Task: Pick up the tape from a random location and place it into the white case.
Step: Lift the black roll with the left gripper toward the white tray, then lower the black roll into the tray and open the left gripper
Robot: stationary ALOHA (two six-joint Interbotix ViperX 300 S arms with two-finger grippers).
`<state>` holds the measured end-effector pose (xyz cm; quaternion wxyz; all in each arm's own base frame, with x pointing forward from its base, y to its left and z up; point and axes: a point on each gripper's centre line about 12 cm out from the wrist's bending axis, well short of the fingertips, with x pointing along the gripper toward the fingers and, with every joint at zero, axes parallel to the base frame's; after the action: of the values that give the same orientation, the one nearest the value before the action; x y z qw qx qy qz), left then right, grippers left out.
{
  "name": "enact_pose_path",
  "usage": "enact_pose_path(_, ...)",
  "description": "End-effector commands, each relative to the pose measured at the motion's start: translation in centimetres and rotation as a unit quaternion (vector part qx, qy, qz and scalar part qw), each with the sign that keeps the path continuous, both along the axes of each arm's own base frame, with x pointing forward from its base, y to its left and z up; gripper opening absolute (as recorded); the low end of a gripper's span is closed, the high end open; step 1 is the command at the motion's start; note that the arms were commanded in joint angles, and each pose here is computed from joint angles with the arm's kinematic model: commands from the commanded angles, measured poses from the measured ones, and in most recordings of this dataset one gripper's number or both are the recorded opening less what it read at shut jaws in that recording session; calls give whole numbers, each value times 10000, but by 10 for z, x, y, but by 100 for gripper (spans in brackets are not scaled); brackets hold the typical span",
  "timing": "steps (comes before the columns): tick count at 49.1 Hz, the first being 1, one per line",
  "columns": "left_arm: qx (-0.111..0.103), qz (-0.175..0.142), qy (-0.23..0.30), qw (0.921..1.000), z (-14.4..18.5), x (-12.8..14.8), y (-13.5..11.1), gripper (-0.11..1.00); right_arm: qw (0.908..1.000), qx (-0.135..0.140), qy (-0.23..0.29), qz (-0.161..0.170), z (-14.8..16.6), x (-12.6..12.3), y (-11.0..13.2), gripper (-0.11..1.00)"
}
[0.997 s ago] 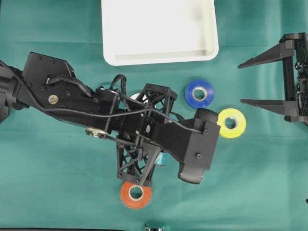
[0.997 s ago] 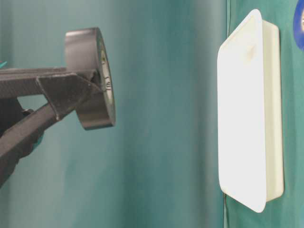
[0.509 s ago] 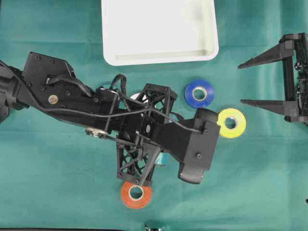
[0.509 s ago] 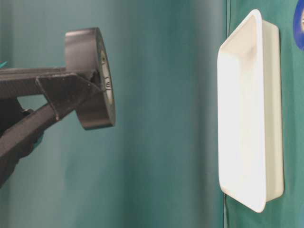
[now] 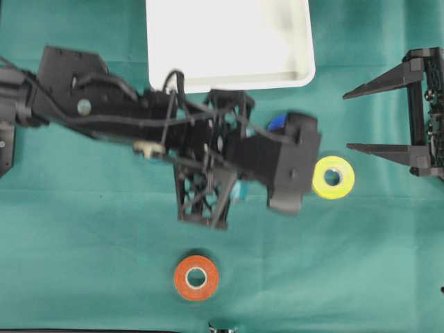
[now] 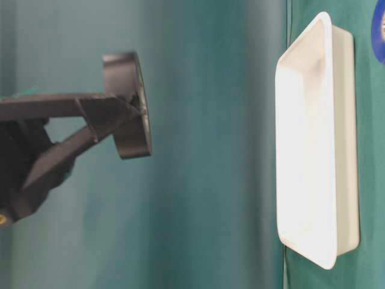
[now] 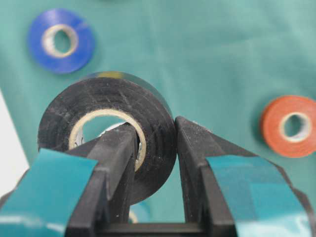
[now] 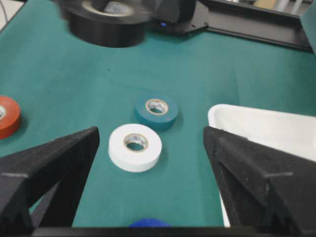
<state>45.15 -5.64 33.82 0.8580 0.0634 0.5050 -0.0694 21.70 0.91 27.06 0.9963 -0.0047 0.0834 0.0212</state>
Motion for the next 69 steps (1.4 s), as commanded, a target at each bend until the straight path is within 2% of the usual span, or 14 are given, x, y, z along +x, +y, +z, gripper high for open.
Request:
enact_pose_path(1,15,185,-271,9995,24,-10,22,19,9999,14,-145,14,11,3,1,92)
enact_pose_path(16,117,758,-171,9969,19,-21,85,19,9999,14,-153,14,12,3,1,92)
enact_pose_path(38,292,1250,-136,9916,19,-34,150,19,10000,11,-84,14,10,3,1,92)
enact_pose_path(49,322,1409,-128,9894,19,-39,168,19,10000,9,-38,13,9,2,1,92)
enact_pose_path(69,331,1412,-111,9894,17,-39,169,19,10000,9,-38,13,11,3,1,92)
